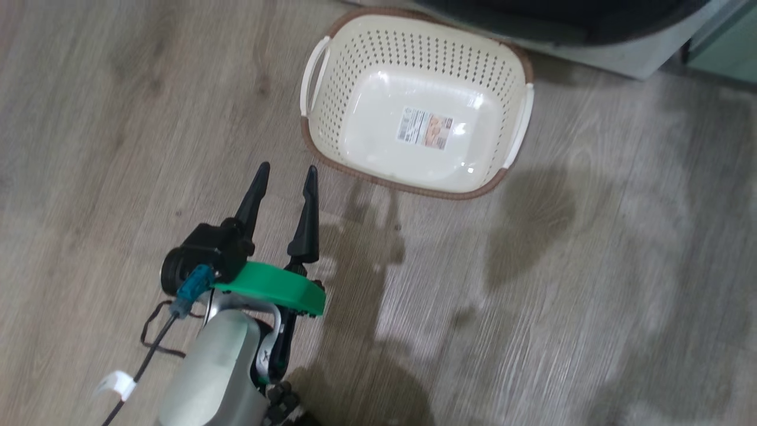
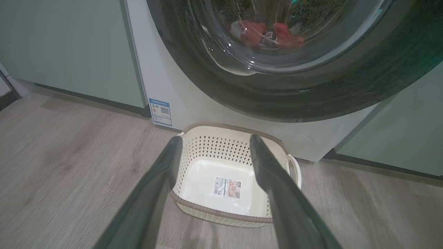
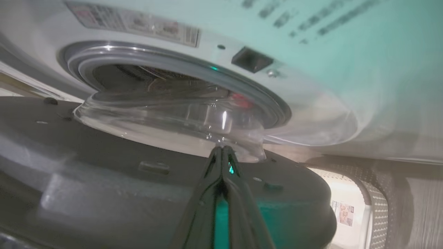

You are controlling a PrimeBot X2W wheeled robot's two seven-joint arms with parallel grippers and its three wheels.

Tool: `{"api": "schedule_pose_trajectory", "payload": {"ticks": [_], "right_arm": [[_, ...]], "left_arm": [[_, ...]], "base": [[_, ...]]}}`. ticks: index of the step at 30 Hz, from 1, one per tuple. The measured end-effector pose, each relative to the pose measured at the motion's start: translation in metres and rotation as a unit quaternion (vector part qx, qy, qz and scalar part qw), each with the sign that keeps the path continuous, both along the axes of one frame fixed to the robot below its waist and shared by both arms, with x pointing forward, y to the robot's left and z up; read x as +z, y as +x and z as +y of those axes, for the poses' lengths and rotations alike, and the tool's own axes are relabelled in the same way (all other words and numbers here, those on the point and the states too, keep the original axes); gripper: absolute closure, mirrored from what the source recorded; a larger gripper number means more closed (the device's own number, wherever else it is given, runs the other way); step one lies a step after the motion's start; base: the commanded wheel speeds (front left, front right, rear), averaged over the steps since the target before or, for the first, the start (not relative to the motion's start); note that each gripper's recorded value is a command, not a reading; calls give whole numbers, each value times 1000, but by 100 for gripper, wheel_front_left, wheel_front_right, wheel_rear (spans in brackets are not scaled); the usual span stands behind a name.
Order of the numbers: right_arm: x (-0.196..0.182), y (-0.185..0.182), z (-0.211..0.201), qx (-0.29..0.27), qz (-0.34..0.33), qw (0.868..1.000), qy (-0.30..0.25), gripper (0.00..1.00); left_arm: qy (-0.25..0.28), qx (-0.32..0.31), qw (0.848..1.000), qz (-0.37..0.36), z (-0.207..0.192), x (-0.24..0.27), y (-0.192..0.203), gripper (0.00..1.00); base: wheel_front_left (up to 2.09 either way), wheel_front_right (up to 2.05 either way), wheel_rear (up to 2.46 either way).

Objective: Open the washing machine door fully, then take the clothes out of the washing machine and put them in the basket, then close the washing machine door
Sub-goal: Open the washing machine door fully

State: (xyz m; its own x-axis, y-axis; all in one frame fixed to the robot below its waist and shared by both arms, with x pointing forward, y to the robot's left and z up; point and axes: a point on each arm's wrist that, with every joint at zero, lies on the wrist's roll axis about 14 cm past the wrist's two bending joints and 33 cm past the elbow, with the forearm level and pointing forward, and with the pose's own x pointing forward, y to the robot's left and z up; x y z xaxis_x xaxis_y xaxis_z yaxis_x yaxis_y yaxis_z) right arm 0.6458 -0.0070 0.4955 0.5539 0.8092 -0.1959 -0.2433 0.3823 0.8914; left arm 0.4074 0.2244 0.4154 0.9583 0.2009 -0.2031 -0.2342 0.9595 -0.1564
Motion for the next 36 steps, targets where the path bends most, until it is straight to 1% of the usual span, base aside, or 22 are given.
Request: {"api": "schedule_pose_trajectory", "payload": {"ticks": [1, 5, 11, 18, 28, 36], "right_arm": [[0, 0, 0, 0, 0, 1000, 0, 100], [-1, -25, 11, 34, 7, 999, -12, 100], [-1, -78, 41, 102, 18, 994, -21, 100], [3, -132, 61, 152, 33, 987, -27, 100], [16, -206, 107, 220, 42, 974, -11, 100], [19, -250, 146, 271, 50, 961, -4, 100]], "left_arm": [[0, 0, 1000, 0, 0, 0, 0, 0], [0, -3, 1000, -8, 0, 7, -5, 0], [2, 14, 1000, -13, 7, 15, -25, 0], [7, 30, 999, -24, 17, 26, -54, 0], [18, 65, 997, -43, 38, 40, -98, 0], [27, 107, 992, -54, 60, 47, -132, 0]], "base": [[0, 0, 0], [0, 0, 0], [0, 0, 0], [0, 0, 0], [0, 0, 0], [0, 0, 0]]}}
